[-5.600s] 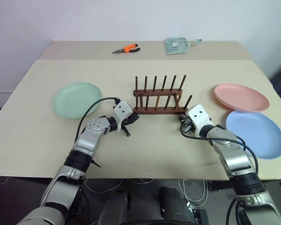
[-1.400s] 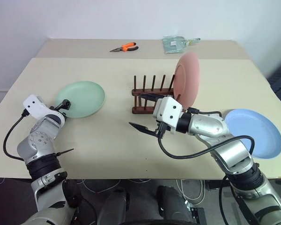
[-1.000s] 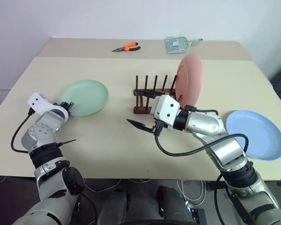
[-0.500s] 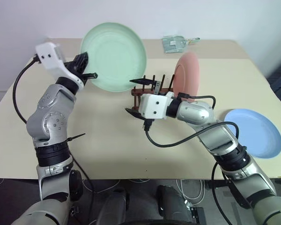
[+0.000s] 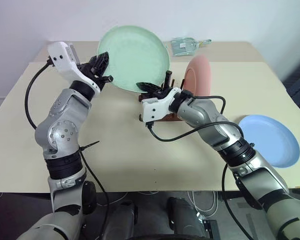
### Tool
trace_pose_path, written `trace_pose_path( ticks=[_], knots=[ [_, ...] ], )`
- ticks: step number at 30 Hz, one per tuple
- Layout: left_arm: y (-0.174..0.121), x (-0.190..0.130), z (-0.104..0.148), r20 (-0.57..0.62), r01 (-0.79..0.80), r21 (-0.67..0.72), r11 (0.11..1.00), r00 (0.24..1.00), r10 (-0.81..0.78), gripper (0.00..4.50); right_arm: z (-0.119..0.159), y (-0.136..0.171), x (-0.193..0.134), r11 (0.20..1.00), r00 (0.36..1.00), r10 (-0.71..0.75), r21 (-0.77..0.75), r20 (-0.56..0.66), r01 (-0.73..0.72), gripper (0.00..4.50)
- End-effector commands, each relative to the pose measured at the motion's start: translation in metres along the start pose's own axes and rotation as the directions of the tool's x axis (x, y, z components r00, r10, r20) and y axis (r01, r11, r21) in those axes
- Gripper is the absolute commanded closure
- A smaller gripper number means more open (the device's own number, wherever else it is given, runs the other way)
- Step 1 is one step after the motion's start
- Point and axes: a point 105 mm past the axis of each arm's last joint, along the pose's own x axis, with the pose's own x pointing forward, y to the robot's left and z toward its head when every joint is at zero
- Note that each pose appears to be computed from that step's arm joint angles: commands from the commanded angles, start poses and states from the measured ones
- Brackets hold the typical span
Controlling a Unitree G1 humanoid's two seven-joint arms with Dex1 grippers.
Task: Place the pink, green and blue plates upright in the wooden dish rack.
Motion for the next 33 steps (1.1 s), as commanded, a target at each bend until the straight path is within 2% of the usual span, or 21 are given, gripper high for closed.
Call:
trace_pose_path(
  ticks=[1,3,5,7,8,9,12,15,17,20,24,33],
  knots=[
    [0.009,0.002,0.057,0.236,-0.05,-0.107,0.993,0.969,0.074,1.45,0.003,-0.019,-0.007,0.991,0.994,-0.111,0.071,0.012,0.11,4.5],
    [0.032,-0.003,0.08,0.324,-0.14,-0.096,0.986,0.932,0.164,1.45,0.007,-0.03,-0.014,0.96,0.981,-0.191,0.211,0.024,0.182,4.5],
    [0.05,-0.01,0.094,0.378,-0.241,0.042,0.97,0.902,0.208,1.45,0.012,-0.041,-0.024,0.891,0.963,-0.266,0.392,0.041,0.23,4.5],
    [0.065,-0.017,0.085,0.35,-0.278,0.261,0.924,0.92,0.178,1.45,0.014,-0.055,-0.04,0.705,0.93,-0.367,0.657,0.018,0.266,4.5],
    [0.069,-0.019,0.074,0.304,-0.261,0.351,0.899,0.94,0.155,1.45,0.013,-0.059,-0.047,0.608,0.917,-0.399,0.749,0.001,0.264,4.5],
    [0.072,-0.021,0.065,0.269,-0.242,0.405,0.882,0.953,0.138,1.45,0.013,-0.061,-0.052,0.546,0.91,-0.414,0.798,-0.009,0.256,4.5],
    [0.061,-0.035,-0.008,-0.035,0.029,0.601,0.799,0.999,-0.01,1.45,0.01,-0.068,-0.068,0.258,0.878,-0.469,0.936,-0.093,0.237,4.5],
    [0.048,-0.053,-0.051,-0.207,0.214,0.595,0.775,0.972,-0.11,1.45,0.011,-0.067,-0.077,0.099,0.874,-0.463,0.971,-0.147,0.216,4.5],
    [0.033,-0.073,-0.087,-0.357,0.382,0.55,0.743,0.912,-0.204,1.45,0.008,-0.062,-0.08,-0.016,0.874,-0.442,0.976,-0.202,0.218,4.5],
    [0.016,-0.093,-0.114,-0.467,0.512,0.443,0.736,0.833,-0.298,1.45,0.006,-0.058,-0.083,-0.098,0.877,-0.412,0.969,-0.246,0.226,4.5],
    [0.001,-0.106,-0.131,-0.537,0.607,0.392,0.691,0.761,-0.364,1.45,0.003,-0.054,-0.085,-0.138,0.881,-0.382,0.959,-0.281,0.246,4.5],
    [-0.007,-0.108,-0.14,-0.554,0.631,0.384,0.674,0.742,-0.379,1.45,0.0,-0.051,-0.083,-0.195,0.89,-0.35,0.952,-0.293,0.237,4.5]
  ],
)
